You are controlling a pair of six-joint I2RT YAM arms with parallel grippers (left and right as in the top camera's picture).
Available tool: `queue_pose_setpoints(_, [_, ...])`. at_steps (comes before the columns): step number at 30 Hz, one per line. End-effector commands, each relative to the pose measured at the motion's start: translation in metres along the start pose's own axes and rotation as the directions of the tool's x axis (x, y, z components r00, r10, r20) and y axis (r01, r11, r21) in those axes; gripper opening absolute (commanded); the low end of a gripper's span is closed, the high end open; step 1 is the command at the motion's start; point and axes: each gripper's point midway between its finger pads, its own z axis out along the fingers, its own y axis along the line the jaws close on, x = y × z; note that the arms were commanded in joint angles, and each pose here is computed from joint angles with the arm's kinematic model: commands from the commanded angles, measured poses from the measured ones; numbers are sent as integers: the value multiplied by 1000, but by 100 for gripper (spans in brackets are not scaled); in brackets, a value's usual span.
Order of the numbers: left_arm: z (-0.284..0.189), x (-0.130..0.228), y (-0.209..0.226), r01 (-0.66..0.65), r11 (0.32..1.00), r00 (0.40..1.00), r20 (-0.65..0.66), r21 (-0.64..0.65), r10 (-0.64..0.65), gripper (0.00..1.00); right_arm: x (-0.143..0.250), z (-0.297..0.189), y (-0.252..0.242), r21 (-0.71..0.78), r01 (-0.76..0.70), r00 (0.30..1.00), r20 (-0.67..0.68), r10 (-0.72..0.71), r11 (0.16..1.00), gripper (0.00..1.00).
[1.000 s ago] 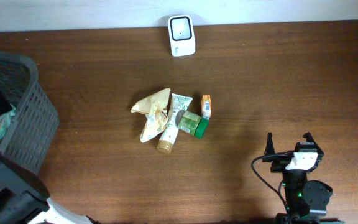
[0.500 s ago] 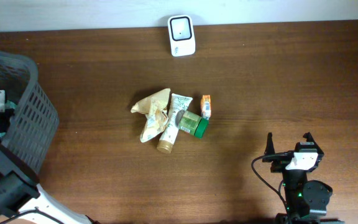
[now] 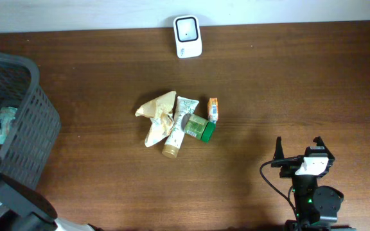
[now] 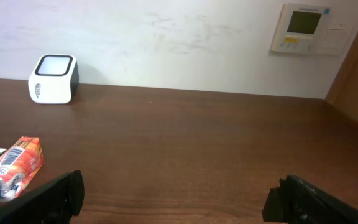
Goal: Scan the item barcode
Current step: 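Reach into the basket and grasp the mint-green packet, left gripper, then place the mint-green packet left of the paper bag, left gripper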
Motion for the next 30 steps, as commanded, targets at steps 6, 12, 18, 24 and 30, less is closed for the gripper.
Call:
queue_pose_setpoints(6, [87,40,-41,-247,953,958,-106,174,267,56,2,0,1,-5,-9,1000,-2,9,1000,98])
queue_pose_setpoints(12, [137,36,-44,-314,939,944,-60,143,325,61,2,0,1,-5,-9,1000,-2,9,1000,98])
queue_pose_setpoints(18, [146,40,-48,-313,938,943,-68,152,326,24,2,0,1,-5,-9,1000,-2,9,1000,98])
queue_pose_setpoints(24, [103,11,-32,-205,975,978,-16,91,207,6,2,0,1,-5,-9,1000,-2,9,1000,98])
queue_pose_setpoints(30, [-46,-72,0,-103,995,935,342,2,96,6,2,0,1,-5,-9,1000,-2,9,1000,98])
